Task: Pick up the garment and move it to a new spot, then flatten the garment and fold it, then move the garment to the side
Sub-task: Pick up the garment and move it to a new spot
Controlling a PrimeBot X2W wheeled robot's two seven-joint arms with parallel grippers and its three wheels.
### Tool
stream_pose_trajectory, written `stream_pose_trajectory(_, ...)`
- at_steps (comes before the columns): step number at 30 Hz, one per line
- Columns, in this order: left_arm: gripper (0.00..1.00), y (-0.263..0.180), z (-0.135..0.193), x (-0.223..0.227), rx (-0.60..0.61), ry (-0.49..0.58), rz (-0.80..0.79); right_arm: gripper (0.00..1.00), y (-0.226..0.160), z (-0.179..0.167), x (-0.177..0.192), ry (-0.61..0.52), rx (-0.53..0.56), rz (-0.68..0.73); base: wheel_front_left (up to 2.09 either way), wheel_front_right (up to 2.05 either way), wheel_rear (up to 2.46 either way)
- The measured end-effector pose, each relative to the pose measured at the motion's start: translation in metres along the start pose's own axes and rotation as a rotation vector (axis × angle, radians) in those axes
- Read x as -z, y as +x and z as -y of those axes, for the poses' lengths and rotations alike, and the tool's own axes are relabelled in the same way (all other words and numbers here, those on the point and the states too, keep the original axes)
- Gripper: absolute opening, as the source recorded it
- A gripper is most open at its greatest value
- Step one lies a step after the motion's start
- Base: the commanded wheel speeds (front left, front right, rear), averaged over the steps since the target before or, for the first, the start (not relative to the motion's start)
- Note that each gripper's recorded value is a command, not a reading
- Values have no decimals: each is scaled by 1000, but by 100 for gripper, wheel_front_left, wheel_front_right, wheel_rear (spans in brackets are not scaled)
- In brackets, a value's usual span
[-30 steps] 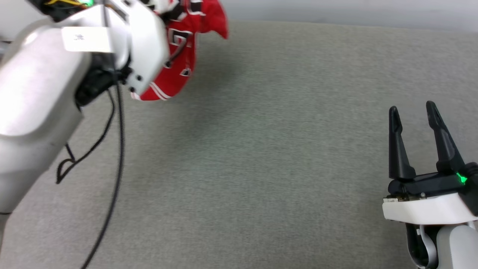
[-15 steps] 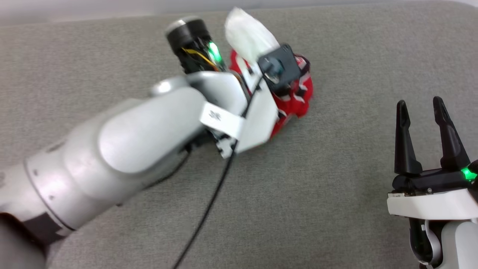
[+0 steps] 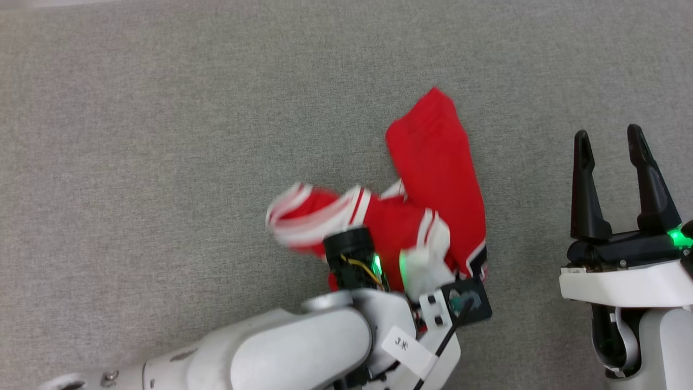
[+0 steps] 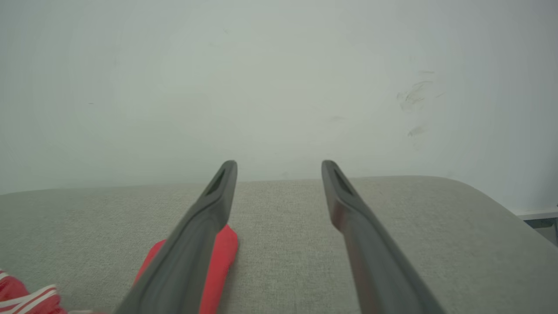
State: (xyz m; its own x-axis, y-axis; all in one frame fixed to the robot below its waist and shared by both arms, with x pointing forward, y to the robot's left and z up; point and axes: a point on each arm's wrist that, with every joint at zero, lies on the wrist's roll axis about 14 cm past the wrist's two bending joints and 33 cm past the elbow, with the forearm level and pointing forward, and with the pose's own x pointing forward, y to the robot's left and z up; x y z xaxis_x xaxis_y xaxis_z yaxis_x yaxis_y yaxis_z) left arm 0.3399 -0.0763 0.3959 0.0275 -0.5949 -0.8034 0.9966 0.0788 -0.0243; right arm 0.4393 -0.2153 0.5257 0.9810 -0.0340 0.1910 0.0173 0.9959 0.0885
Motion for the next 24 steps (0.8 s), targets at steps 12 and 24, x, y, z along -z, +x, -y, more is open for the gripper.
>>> stream_pose_trajectory(12, 100, -11, -3, -18, -64, 7, 138, 100, 2, -10, -5, 7, -25, 13, 0, 0, 0)
stream_pose_trajectory(24, 100, -87, -58, -48, -358, -60, 494, 100, -22, -29, -28, 9, -76, 46, 0, 0, 0)
